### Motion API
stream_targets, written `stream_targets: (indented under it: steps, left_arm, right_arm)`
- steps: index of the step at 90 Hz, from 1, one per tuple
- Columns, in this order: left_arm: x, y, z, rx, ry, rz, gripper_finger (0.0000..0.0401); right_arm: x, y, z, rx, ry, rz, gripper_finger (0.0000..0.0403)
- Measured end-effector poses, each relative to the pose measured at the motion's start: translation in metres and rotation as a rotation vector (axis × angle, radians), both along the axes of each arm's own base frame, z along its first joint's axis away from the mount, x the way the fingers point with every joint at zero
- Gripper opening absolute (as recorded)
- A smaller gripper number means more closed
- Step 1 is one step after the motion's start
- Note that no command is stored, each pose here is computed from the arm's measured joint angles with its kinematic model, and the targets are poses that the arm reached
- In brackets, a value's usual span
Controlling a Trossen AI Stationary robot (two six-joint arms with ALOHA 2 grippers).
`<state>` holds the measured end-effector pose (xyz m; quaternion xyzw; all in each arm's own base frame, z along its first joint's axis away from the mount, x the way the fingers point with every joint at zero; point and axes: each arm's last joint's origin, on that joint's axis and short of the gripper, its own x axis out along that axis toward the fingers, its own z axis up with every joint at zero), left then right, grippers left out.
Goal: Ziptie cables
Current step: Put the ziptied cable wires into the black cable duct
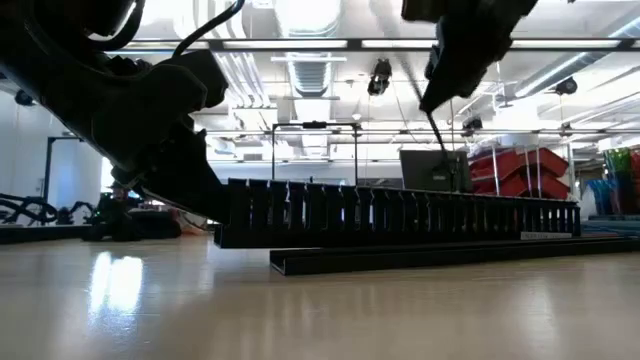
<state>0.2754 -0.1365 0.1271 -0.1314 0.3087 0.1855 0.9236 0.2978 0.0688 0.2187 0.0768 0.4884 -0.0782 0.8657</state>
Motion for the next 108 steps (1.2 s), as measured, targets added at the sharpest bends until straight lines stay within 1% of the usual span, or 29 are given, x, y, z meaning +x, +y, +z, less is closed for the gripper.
stream_targets:
  steps: [18,25,33,44,62,91,108]
  left_arm:
    - [0.000,0.000,0.000,-0.001,-0.001,0.000,0.0000]
    - [0.000,0.000,0.000,-0.001,-0.001,0.000,0.0000]
    - [0.000,0.000,0.000,0.000,0.000,0.000,0.0000]
    - [0.000,0.000,0.000,0.000,0.000,0.000,0.0000]
    - [0.000,0.000,0.000,-0.001,0.000,-0.002,0.0000]
    - [0.000,0.000,0.000,-0.001,0.000,-0.001,0.0000]
    - [0.000,0.000,0.000,-0.003,-0.001,0.001,0.0000]
  right_arm:
    - [0.010,0.000,-0.035,-0.001,0.078,-0.192,0.0000]
    - [0.014,0.001,-0.046,0.011,0.096,-0.242,0.0000]
    - [0.016,0.002,-0.054,0.014,0.114,-0.269,0.0000]
    - [0.018,0.002,-0.056,0.016,0.117,-0.275,0.0000]
    - [0.024,0.004,-0.053,0.039,0.062,-0.271,0.0000]
    - [0.024,0.004,-0.053,0.040,0.062,-0.270,0.0000]
    - [0.024,0.010,-0.052,0.045,0.045,-0.252,0.0000]
